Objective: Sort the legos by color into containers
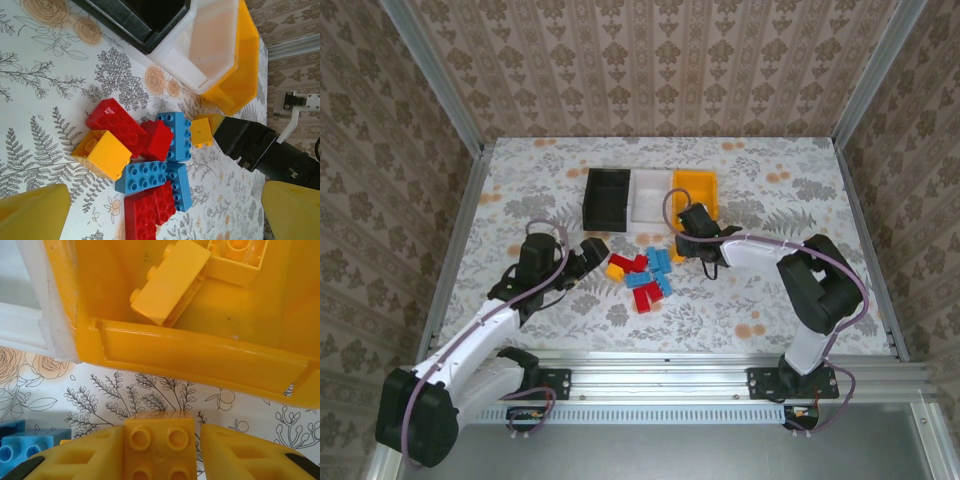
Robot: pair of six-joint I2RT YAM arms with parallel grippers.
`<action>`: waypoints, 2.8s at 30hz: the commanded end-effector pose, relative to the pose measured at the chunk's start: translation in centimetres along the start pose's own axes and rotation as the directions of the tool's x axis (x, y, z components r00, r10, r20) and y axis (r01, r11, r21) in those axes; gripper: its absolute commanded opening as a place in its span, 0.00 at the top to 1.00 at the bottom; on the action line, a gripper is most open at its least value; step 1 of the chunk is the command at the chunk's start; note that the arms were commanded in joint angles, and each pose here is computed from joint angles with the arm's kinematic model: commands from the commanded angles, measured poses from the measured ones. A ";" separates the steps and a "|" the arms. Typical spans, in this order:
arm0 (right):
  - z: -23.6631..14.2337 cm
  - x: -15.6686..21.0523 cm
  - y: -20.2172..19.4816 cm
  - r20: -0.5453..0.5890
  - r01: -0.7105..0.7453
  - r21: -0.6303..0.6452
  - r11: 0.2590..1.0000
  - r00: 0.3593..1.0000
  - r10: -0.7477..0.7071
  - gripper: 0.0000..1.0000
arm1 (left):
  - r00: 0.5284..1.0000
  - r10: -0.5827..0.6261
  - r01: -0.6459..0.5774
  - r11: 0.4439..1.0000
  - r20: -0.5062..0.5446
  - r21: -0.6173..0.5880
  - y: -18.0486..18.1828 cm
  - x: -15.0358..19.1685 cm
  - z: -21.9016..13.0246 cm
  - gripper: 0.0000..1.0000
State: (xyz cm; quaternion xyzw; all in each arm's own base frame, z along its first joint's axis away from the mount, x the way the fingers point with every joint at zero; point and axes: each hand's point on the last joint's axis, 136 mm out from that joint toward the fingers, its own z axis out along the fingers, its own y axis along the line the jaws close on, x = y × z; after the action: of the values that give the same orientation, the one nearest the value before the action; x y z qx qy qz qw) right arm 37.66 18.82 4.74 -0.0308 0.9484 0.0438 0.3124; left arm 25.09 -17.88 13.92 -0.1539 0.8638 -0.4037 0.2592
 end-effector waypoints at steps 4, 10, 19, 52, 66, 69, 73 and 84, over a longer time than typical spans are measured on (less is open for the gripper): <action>-0.1 3.9 -3.3 -0.067 0.041 0.099 0.994 0.997 -0.034 0.52 | 1.000 0.006 -0.006 1.000 -0.005 -0.003 0.0 0.0 0.3 0.00; -1.3 2.7 -3.4 0.005 0.039 0.084 0.996 0.999 -0.040 0.54 | 1.000 0.000 0.000 1.000 0.004 -0.009 0.3 -0.1 0.5 0.00; 0.5 1.6 -1.8 -0.024 0.075 0.019 0.997 0.997 -0.075 0.42 | 1.000 0.003 -0.003 1.000 -0.016 -0.012 0.2 0.1 0.4 0.00; -0.2 -11.8 -2.6 0.098 0.077 0.072 0.994 0.992 -0.084 0.64 | 0.999 0.005 -0.005 1.000 -0.043 0.012 -0.7 0.1 1.0 0.00; 1.6 -11.8 -3.0 0.053 0.055 0.062 0.997 0.997 -0.058 0.49 | 0.999 0.034 -0.034 0.999 -0.002 0.005 -0.5 -0.1 -0.4 0.00; 0.3 -12.8 -3.0 0.079 0.066 0.062 0.996 0.994 -0.070 0.48 | 0.999 0.032 -0.032 0.999 -0.002 0.008 -0.6 -0.1 -0.5 0.00; -3.0 -13.5 -2.1 0.134 0.082 0.049 0.995 0.987 -0.088 0.47 | 1.000 0.029 -0.029 1.000 0.004 0.011 -0.6 -0.2 -0.5 0.00; -6.3 -1.3 3.1 0.087 0.006 -0.070 0.998 0.996 0.001 0.34 | 1.000 -0.001 0.001 1.000 0.007 0.011 0.0 -0.1 0.3 0.00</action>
State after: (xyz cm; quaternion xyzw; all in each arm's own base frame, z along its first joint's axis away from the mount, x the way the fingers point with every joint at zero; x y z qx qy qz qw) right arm 36.05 22.68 14.30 -0.1044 0.9172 0.0715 0.3779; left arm 25.10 -18.00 14.10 -0.1469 0.8631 -0.4063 0.2616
